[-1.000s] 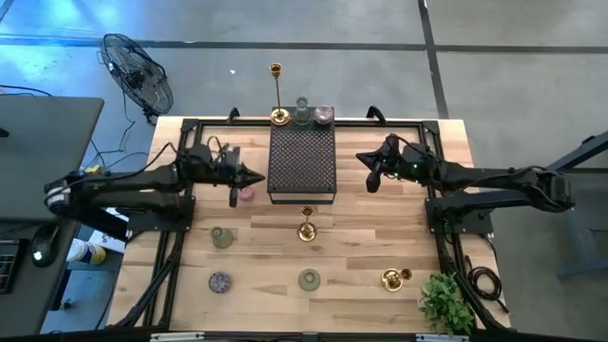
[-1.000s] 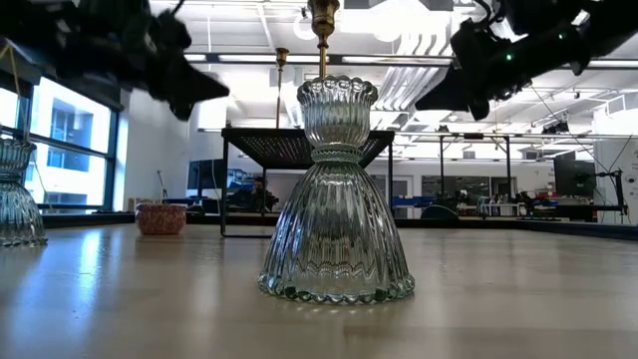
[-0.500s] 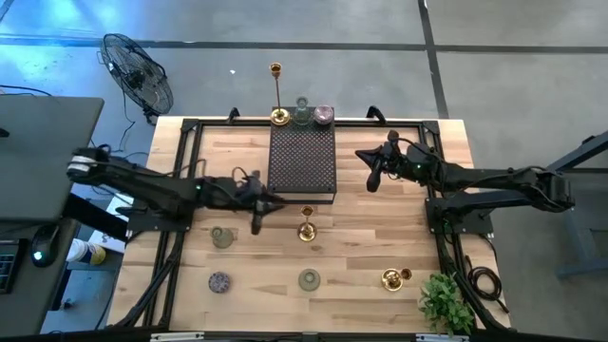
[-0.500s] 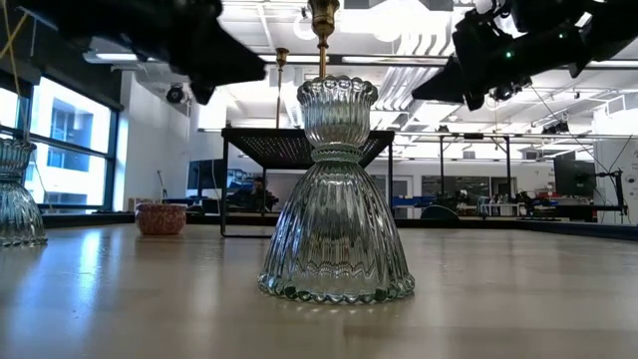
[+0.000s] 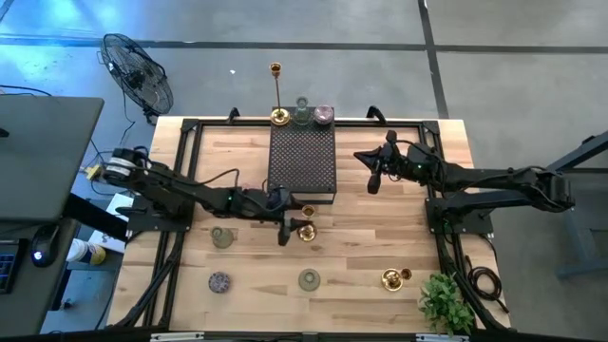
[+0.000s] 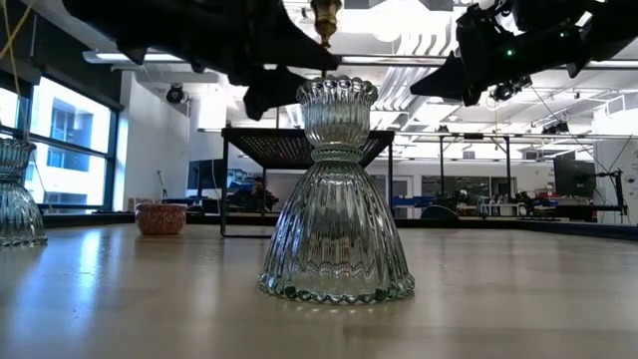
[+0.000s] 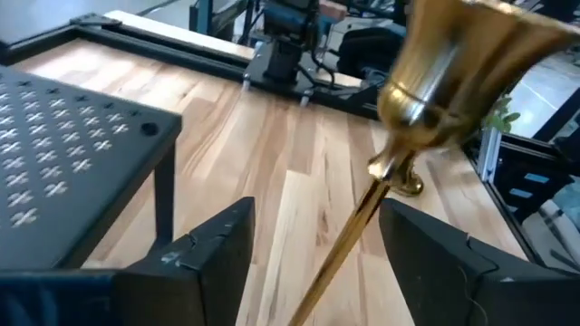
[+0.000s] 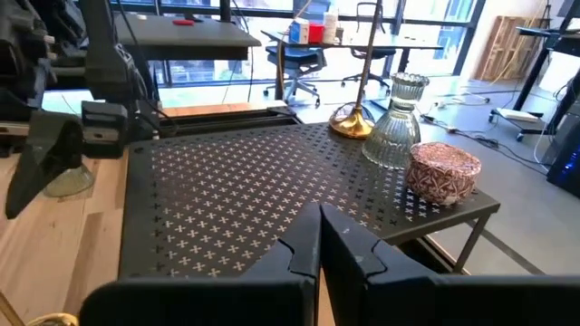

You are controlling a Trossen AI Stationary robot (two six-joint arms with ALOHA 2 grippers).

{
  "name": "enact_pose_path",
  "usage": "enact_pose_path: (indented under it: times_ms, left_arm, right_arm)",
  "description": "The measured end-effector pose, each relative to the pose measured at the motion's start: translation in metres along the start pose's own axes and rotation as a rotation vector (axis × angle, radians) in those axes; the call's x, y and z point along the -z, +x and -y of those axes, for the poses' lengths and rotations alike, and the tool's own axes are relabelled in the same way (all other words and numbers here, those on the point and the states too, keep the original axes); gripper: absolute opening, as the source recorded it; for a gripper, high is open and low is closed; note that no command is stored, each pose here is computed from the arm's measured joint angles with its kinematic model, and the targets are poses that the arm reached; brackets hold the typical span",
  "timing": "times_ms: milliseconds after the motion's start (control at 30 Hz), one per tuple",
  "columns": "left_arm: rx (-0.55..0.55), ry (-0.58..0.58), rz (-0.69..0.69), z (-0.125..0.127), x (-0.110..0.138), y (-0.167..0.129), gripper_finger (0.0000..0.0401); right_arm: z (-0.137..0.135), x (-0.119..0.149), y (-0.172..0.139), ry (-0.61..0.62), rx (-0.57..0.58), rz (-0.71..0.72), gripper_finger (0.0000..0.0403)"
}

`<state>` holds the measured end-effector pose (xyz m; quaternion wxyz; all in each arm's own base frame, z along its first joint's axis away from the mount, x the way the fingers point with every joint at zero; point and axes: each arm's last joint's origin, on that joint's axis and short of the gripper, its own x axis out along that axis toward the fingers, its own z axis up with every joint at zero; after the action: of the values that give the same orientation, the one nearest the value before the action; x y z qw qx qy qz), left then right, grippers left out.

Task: Pick & Place candle stick holders
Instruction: Put the top gold candle holder on the shelf

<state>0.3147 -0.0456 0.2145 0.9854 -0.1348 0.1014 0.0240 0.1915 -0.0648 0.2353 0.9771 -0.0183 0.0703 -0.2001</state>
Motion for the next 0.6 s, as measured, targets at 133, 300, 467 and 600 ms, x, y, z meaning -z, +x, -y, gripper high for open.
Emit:
enact_pose_path:
  times_ms: [133, 300, 467, 600]
  left_arm:
    - [0.014, 0.030, -0.003, 0.0013, 0.0003, 0.0050, 0.0223]
    - [0.014, 0.044, 0.005, 0.0014, -0.0003, 0.0055, 0.0177]
    - [0.061, 0.091, 0.021, 0.0033, -0.0025, 0.0054, 0.0081]
    - [0.129, 0.130, 0.055, 0.0056, -0.0070, 0.0048, 0.0014]
  right_arm:
    - [0.0000, 0.0000, 0.0000, -0.001, 0.000, 0.000, 0.0000]
    - [0.0000, 0.0002, 0.0000, -0.001, 0.000, -0.003, 0.0000]
    - [0.0000, 0.0004, 0.0000, -0.002, 0.000, -0.004, 0.0000]
    - [0.0000, 0.0004, 0.0000, -0.002, 0.000, -0.004, 0.0000]
